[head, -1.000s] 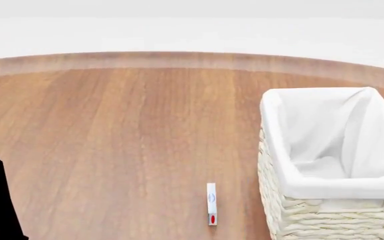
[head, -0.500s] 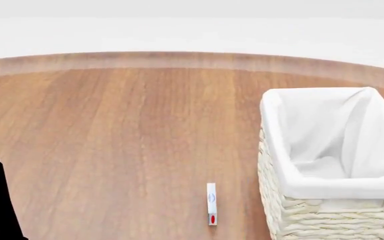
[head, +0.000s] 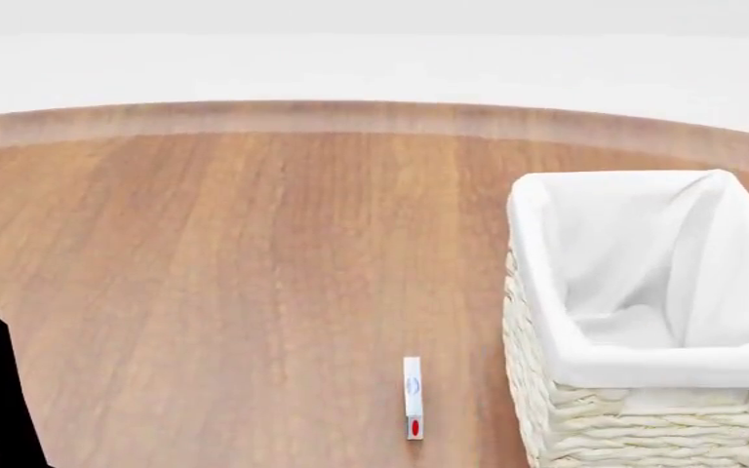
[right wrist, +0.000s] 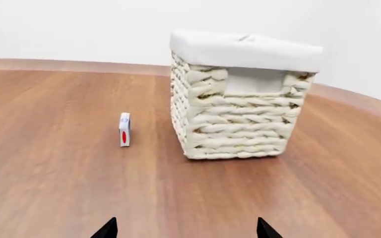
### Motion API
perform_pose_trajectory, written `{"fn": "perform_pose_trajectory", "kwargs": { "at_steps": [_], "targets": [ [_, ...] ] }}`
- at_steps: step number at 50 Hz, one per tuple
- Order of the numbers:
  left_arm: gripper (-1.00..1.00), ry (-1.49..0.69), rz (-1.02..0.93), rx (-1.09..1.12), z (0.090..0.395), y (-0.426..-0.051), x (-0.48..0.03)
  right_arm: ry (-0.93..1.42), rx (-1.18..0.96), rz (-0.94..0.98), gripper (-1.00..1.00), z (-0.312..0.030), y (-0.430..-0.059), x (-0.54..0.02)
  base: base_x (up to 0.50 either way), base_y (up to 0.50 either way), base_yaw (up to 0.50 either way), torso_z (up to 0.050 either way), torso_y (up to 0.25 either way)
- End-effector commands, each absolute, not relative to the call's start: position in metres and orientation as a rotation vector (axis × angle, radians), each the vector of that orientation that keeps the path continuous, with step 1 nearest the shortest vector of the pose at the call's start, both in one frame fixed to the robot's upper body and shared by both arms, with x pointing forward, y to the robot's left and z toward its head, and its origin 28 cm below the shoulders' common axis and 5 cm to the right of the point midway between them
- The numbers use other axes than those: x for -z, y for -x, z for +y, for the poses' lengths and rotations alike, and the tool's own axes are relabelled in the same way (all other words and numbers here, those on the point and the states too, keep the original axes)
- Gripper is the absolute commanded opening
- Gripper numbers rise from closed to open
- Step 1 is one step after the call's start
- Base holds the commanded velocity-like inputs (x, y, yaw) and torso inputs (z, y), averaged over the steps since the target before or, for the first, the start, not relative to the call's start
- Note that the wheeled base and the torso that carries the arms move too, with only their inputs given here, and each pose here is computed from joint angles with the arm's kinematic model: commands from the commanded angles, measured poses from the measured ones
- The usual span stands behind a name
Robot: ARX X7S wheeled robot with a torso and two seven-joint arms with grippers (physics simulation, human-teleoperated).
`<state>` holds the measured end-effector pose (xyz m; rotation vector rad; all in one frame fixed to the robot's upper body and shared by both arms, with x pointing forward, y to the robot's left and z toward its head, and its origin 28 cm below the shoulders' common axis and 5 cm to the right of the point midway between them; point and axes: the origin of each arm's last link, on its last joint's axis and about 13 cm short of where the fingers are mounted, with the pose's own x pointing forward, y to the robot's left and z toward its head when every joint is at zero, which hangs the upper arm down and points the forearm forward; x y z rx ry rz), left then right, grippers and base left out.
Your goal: Pick up the tomato sauce, and put it in the basket.
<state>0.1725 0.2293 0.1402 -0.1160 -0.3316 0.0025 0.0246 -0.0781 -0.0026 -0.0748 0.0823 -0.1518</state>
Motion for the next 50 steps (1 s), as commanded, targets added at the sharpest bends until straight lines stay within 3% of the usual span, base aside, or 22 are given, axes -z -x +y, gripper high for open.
{"fn": "perform_pose_trajectory", "kwargs": {
  "at_steps": [1,50],
  "targets": [
    [1.0,0.116,-0.328,-0.004,0.23,-0.173,-0.138,0.071,0.138,0.106,1.0,-0.077,-0.022,0.01,0.0,0.0,0.0,0.0,0.0],
    [1.0,0.121,-0.321,0.0,0.23,-0.173,-0.136,0.011,0.087,0.189,1.0,-0.081,-0.025,0.03,0.0,0.0,0.0,0.0,0.0]
  ]
}}
